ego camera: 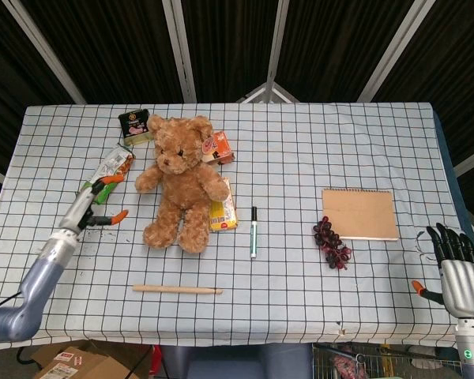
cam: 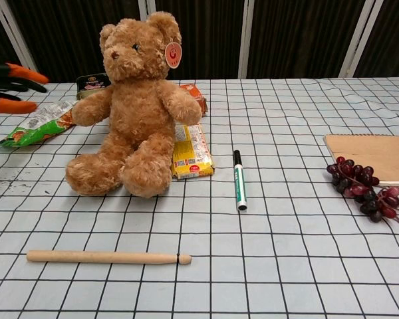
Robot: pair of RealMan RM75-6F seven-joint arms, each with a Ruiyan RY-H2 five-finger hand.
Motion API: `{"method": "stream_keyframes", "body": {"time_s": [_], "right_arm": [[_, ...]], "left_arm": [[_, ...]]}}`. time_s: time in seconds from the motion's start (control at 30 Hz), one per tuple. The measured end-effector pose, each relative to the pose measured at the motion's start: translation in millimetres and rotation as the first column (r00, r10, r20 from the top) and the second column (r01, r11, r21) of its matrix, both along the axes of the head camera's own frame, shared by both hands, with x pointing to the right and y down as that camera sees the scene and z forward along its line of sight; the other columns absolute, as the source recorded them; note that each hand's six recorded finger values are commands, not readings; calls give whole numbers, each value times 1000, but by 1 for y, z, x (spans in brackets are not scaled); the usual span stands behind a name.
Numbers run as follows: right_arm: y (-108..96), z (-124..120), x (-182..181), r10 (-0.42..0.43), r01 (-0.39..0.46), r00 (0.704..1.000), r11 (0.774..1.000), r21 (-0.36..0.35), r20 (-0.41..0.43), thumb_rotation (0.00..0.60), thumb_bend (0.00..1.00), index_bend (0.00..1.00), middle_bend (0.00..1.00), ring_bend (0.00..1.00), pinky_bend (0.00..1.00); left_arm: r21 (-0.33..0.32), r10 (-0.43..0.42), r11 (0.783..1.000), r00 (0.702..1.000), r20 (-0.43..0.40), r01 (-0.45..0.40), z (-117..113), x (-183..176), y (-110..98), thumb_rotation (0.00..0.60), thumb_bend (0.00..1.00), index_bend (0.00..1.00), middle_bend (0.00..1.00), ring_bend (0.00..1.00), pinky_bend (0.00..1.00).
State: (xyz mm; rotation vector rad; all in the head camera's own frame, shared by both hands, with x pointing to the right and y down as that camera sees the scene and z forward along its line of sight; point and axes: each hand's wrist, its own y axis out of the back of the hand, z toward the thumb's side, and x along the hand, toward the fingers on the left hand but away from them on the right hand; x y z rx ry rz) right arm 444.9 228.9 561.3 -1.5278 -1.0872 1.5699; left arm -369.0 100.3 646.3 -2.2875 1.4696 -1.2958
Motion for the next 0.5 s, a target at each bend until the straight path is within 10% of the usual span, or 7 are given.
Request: {"method": "stream_keyframes", "body": {"time_s": [0.1,0.23,0.33,0.5], "right_arm": [[-1,-3,0,-2,2,1000,1000,13,16,600,172,23,2,7,0],[0,-8,1,-6,5,999,1000,30,32,600,171,24,2,7,0],[0,-12,1,-16,14,999,999,42,39,600,172,23,2,7,0],[2,-21,-2,-38,36,999,997,69,36,600,171,23,2,7,0]], "left_arm": [[151,46,985,971,235,-84,-35,-27,26,600,406,231,143,0,0],[293,16,935,847,531,-202,-92,-59,74,600,408,235,143,0,0],[321,-11,915,781,624,-244,-121,-72,109,600,408,237,141,0,0],[286,2,925,754,657,-252,-129,-78,126,600,408,235,141,0,0]]}}
